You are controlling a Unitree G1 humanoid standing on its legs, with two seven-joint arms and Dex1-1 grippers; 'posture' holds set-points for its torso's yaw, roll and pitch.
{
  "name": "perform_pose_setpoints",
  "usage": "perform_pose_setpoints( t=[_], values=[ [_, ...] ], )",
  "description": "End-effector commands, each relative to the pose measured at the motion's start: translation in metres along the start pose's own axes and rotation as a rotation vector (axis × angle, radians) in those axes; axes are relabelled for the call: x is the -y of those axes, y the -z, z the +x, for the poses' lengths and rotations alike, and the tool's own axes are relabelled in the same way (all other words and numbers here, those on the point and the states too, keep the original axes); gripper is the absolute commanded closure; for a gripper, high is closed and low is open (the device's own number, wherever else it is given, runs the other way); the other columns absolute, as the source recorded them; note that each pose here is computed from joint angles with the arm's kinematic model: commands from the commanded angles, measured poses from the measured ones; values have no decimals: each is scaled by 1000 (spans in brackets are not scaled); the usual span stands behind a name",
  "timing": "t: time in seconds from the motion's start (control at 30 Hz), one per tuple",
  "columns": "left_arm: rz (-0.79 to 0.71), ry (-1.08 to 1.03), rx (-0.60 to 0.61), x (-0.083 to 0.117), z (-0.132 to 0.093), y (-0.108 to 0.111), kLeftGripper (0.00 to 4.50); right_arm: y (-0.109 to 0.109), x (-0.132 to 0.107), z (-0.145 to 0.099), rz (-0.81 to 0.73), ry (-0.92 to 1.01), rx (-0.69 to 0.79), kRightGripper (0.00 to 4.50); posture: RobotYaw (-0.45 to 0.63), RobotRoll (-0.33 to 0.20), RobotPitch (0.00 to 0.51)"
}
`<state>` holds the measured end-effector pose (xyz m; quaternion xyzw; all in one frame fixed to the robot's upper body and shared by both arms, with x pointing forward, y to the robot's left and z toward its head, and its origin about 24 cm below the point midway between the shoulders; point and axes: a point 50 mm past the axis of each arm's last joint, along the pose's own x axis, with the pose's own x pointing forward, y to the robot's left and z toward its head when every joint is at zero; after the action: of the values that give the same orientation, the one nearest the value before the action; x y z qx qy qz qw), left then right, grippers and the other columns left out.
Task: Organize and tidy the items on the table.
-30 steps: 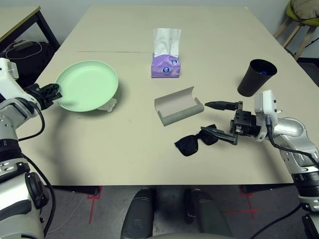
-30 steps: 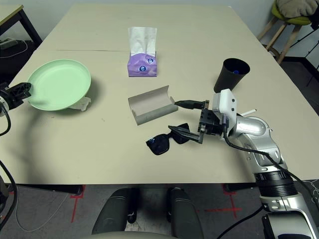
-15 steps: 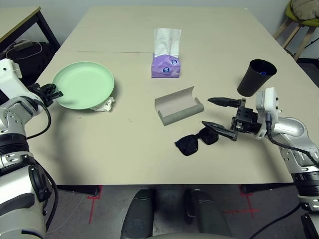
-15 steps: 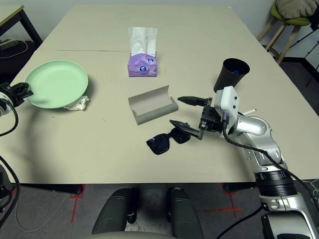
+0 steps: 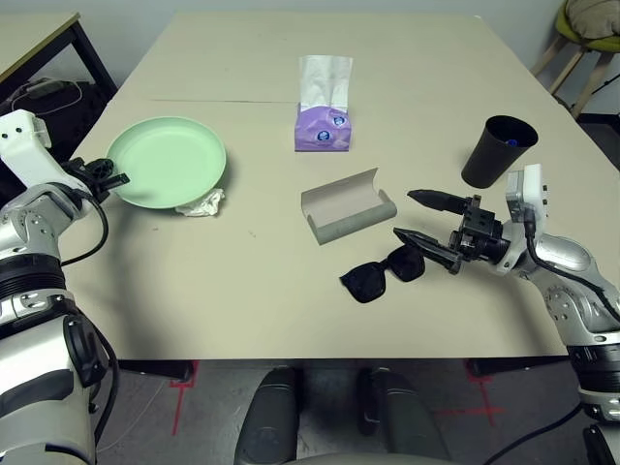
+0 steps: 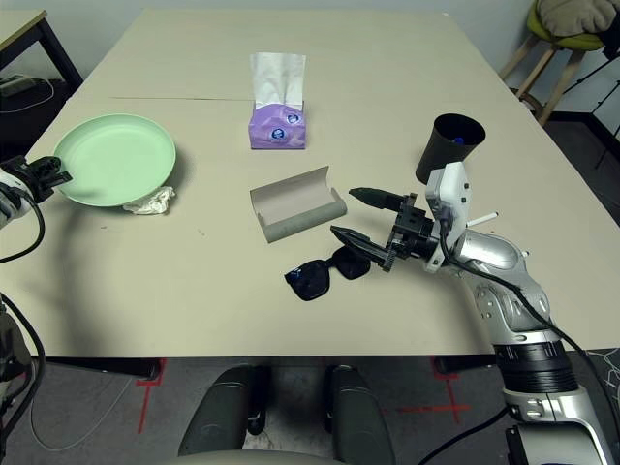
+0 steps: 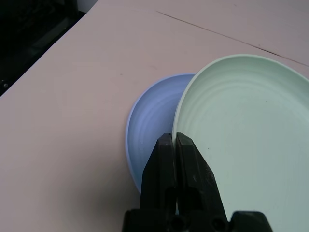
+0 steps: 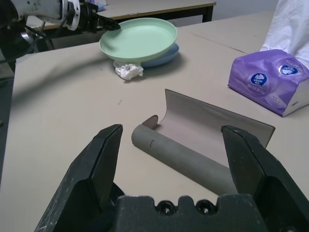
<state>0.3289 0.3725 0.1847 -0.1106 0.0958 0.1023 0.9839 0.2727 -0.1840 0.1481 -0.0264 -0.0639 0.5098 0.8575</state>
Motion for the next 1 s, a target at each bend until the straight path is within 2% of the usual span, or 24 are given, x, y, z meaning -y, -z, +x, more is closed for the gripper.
perform_pose_setpoints(
  t=[0.03, 0.53, 0.83, 1.0],
  values=[
    [6, -6, 1, 3, 3, 0, 4489, -7, 1, 0, 13, 36, 35, 0, 67, 0, 133],
    [0, -24, 0, 6, 6, 2, 4489, -9, 1, 1, -43, 25, 22, 0, 72, 0, 136],
    [-20, -77, 110, 10, 12, -20, 4489, -8, -1, 2, -39, 21, 20, 0, 72, 0, 137],
    [-9, -111, 114, 8, 14, -20, 4489, -9, -1, 2, -39, 21, 23, 0, 67, 0, 138]
  ],
)
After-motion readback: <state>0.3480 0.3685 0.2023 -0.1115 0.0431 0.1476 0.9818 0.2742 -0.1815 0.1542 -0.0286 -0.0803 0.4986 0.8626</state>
